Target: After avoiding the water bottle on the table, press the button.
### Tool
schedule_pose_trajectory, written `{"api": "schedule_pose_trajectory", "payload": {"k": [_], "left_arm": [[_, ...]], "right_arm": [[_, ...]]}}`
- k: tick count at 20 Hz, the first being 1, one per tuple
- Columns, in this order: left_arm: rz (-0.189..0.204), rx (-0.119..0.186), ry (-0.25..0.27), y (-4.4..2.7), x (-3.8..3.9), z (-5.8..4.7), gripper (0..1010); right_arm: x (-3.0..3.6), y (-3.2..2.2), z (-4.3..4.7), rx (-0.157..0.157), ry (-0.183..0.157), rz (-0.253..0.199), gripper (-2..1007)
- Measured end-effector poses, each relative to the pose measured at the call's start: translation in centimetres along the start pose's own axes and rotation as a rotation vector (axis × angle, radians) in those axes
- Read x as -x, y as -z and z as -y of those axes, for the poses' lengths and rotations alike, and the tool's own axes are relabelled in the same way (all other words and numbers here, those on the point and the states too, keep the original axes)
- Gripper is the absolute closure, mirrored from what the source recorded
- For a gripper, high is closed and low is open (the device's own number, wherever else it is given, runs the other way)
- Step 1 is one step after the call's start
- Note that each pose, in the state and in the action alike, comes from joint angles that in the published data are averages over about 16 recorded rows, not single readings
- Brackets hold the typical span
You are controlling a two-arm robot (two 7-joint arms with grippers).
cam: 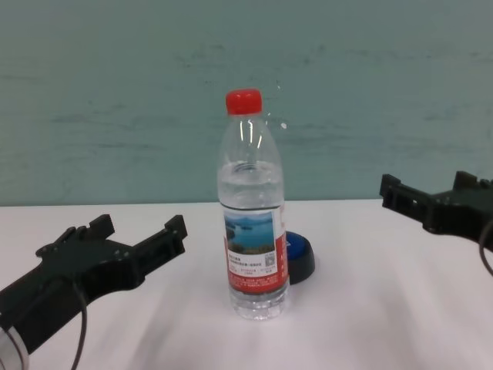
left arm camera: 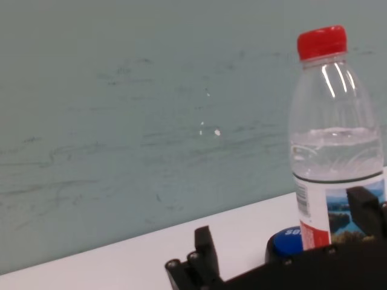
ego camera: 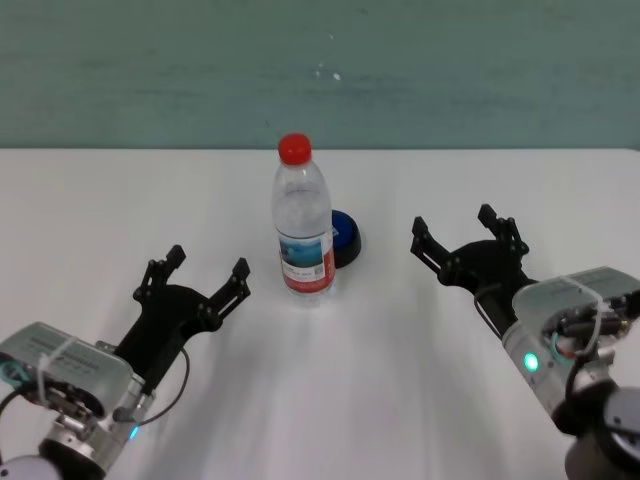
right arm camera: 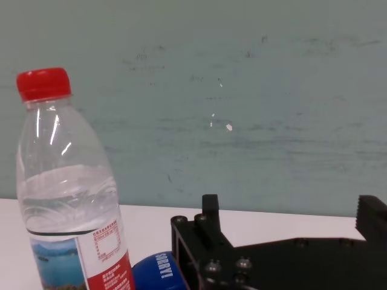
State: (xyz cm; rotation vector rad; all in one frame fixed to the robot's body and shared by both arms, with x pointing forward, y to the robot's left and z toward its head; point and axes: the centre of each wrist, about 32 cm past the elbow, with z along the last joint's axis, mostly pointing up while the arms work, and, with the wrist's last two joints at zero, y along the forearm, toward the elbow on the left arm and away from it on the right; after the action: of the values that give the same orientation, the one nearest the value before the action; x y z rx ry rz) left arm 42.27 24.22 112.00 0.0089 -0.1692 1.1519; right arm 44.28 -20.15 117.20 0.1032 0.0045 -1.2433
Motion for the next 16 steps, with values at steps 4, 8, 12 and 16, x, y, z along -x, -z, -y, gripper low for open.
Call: {"api": "schedule_pose_trajectory", "payload": {"k": [4,8,12,16], "left_arm": [[0.000,0.000,0.000,0.00,0.00,0.0,0],[0.000,0.000,0.000,0.00,0.00,0.0,0],[0.000,0.000,0.000,0.00,0.00,0.0,0],[0.000,0.000,0.000,0.00,0.00,0.0,0]], "right_arm": [[0.58,0.62,1.36,-0.006,0.007,-0.006,1],[1.09,1.26,2.38,-0.008,0.008,-0.011,1],[1.47,1.81,3.03,-0.010,0.008,-0.011,1],[1.72,2.18,3.41,-0.010,0.008,-0.009,1]]}}
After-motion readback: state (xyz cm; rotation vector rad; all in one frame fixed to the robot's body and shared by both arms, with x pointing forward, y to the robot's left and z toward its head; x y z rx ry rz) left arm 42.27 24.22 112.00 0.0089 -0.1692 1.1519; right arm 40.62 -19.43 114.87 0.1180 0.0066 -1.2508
